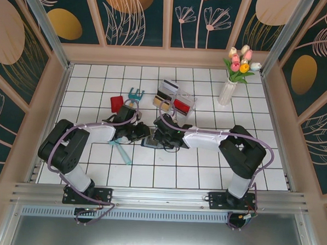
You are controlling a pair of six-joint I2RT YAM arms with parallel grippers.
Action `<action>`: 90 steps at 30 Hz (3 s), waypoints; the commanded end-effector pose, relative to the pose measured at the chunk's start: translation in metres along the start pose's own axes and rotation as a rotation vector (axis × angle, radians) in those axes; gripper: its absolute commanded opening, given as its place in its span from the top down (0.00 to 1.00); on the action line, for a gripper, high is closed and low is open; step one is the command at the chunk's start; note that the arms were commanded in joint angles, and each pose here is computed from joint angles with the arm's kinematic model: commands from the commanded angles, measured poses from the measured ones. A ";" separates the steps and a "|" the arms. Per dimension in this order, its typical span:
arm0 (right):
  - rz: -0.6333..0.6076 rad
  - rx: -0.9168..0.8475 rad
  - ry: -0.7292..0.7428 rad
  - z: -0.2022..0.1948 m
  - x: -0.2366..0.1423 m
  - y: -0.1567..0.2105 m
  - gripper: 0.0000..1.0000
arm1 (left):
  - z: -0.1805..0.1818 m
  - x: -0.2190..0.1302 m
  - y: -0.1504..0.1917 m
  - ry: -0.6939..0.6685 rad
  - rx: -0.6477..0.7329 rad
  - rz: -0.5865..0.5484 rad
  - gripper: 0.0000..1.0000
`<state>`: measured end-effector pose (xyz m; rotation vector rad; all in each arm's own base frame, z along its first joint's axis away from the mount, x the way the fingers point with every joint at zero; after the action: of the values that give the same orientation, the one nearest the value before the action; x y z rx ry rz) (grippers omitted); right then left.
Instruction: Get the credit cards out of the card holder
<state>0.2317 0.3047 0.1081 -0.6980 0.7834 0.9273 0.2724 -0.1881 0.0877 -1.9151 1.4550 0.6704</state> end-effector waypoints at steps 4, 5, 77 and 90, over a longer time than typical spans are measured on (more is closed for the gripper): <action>0.019 0.011 0.018 -0.012 0.008 -0.001 0.86 | 0.008 0.007 0.006 -0.016 0.009 0.028 0.80; 0.023 0.012 0.015 -0.012 0.008 0.000 0.86 | 0.009 0.007 0.007 -0.026 0.006 0.028 0.80; 0.104 0.025 -0.303 -0.030 0.015 0.000 0.80 | 0.031 0.009 0.021 -0.109 -0.010 0.045 0.79; 0.125 0.014 -0.336 -0.024 0.017 -0.001 0.91 | 0.035 0.008 0.027 -0.110 -0.008 0.058 0.79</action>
<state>0.2261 0.2862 0.0779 -0.4648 0.5777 1.1072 0.2716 -0.1853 0.0805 -1.9139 1.4197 0.6224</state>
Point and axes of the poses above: each hand's point on the last joint's axis, 136 mm out from that joint toward the fingers, its own x axis out along the fingers, its own z axis along the line the jaws close on, y = z × x, the point moved 8 cm from there along -x, back along the fingers, and after that the axes turned 5 degrees about x, right-handed, at the moved point
